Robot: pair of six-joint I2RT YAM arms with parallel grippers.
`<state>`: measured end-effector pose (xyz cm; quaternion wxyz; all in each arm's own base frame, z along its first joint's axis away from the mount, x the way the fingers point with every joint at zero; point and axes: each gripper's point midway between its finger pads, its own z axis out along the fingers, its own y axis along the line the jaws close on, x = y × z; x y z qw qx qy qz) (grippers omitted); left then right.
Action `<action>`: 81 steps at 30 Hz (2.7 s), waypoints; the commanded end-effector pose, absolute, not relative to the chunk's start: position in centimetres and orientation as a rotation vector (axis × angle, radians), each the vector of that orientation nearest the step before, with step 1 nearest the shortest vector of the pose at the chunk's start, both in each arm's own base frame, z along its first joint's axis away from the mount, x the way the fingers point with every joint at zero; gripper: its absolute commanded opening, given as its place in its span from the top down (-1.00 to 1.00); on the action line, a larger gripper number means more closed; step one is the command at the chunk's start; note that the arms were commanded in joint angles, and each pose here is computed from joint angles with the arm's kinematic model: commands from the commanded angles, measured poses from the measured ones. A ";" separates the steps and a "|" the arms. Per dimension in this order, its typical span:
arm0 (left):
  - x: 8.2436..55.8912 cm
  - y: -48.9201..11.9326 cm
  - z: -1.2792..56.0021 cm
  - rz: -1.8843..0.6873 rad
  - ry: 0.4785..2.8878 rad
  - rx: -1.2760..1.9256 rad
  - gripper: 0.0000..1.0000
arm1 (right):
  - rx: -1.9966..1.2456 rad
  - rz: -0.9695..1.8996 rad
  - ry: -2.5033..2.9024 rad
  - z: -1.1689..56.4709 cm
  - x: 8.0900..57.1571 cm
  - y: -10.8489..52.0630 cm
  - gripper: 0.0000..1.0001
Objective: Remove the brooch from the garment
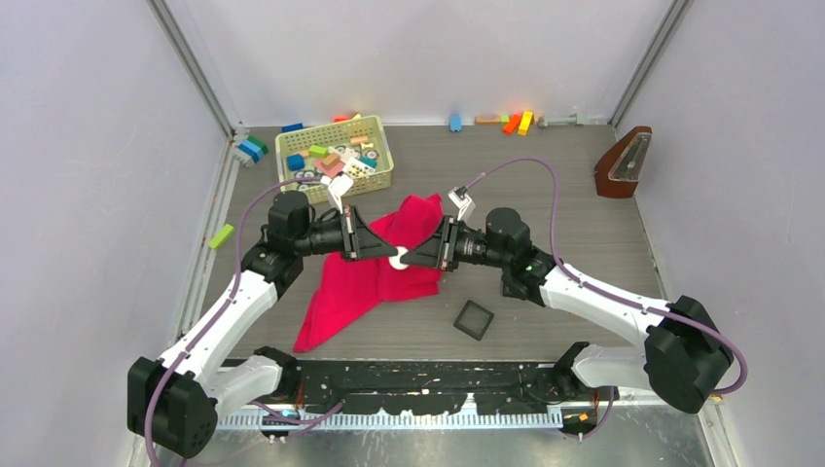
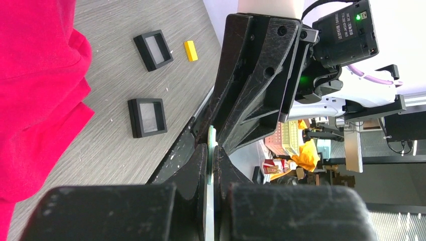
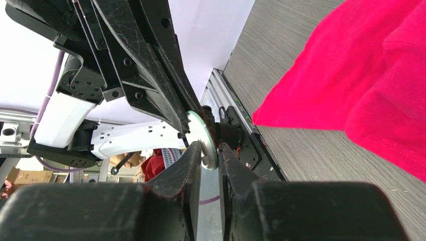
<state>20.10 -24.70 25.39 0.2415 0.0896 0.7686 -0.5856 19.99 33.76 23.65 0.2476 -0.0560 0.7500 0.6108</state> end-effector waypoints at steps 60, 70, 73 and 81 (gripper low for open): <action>17.5 -25.1 27.4 -1.697 2.009 0.411 1.00 | -0.068 1.699 1.799 27.5 21.6 32.4 0.47; 17.6 -25.3 27.7 -1.720 1.987 0.412 1.00 | -0.071 1.711 1.800 27.5 21.4 32.4 0.61; 17.6 -25.3 27.8 -1.721 1.985 0.410 1.00 | -0.081 1.716 1.800 27.5 21.2 32.4 0.52; 17.9 -25.3 28.0 -1.718 1.973 0.396 1.00 | -0.121 1.792 1.759 28.2 20.4 32.7 0.28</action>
